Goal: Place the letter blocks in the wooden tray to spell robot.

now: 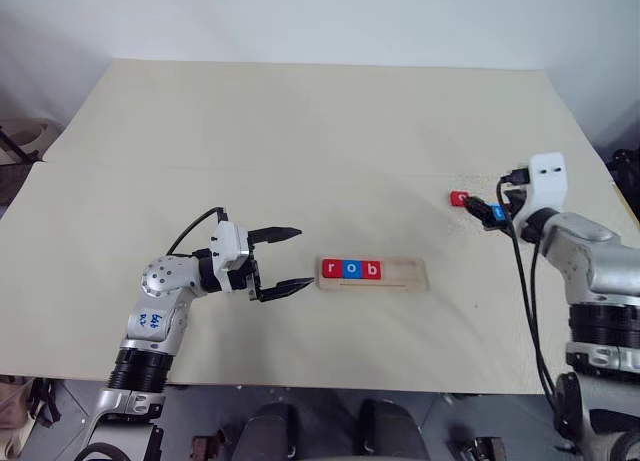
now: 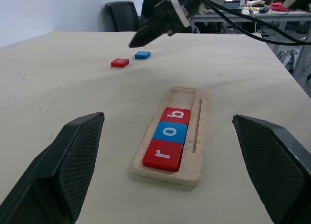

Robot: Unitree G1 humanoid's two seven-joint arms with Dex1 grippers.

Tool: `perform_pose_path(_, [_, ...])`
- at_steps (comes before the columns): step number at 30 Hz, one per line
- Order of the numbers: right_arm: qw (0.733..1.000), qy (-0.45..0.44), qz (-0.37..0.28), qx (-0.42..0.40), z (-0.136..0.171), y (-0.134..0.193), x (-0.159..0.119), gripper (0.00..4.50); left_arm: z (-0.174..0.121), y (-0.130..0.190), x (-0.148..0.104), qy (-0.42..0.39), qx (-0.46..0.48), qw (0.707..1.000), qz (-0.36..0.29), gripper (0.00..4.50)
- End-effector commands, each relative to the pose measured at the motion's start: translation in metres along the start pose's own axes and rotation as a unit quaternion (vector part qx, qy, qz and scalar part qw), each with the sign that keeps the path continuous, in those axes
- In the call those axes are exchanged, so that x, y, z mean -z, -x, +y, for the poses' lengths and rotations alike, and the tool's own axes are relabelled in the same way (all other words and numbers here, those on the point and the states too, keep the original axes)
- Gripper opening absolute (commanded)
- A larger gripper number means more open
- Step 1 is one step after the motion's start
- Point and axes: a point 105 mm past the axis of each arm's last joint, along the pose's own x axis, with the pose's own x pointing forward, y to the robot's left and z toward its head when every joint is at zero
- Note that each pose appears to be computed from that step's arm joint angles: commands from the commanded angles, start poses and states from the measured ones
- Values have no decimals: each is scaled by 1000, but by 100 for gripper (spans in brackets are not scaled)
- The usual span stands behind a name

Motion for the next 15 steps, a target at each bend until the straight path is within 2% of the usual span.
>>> perform_pose_path(1, [1000, 2, -12, 13, 4, -11, -8, 446, 1, 0, -8, -21, -1, 1000, -3, 450])
perform_pose_path(10, [997, -15, 7, 77, 7, -39, 3, 446, 3, -2, -9, -25, -3, 1000, -6, 450])
perform_pose_path(13, [997, -23, 15, 67, 15, -43, 5, 385, 4, 1, -10, -27, -9, 1000, -6, 450])
perform_pose_path(15, [998, -28, 15, 62, 19, -44, 5, 316, 4, 1, -10, -26, -12, 1000, -6, 450])
